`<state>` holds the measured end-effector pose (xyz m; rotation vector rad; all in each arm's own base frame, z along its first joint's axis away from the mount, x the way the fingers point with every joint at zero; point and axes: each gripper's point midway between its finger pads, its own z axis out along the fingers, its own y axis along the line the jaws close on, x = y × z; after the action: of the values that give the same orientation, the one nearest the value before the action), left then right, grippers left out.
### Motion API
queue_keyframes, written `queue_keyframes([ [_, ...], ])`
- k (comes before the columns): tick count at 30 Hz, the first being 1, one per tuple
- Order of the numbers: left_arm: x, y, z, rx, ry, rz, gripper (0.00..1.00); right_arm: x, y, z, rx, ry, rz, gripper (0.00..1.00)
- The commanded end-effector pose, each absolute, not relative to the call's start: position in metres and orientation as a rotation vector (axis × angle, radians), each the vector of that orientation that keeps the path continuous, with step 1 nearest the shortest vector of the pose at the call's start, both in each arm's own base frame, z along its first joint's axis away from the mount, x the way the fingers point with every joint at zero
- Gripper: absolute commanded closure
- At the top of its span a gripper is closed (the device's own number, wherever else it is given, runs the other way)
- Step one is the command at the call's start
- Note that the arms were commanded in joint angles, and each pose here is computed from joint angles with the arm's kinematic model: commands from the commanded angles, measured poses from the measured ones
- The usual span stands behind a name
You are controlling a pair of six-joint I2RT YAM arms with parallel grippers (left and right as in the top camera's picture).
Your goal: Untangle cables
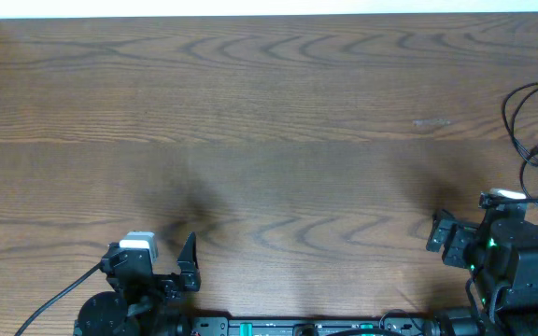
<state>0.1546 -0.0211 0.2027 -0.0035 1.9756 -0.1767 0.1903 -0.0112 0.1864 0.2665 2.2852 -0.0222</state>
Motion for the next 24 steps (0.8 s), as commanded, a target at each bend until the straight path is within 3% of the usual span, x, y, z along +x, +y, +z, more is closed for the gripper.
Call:
queue_keyframes([
  [1, 0.155, -0.018, 0.203, 0.005, 1.970, -0.148, 0.02, 0.190, -0.012, 0.185, 0.268, 2.286, -0.032, 0.01],
  [24, 0.188, -0.018, 0.152, 0.006, 2.003, -0.149, 0.02, 0.190, -0.012, 0.185, 0.268, 2.286, -0.032, 0.01],
])
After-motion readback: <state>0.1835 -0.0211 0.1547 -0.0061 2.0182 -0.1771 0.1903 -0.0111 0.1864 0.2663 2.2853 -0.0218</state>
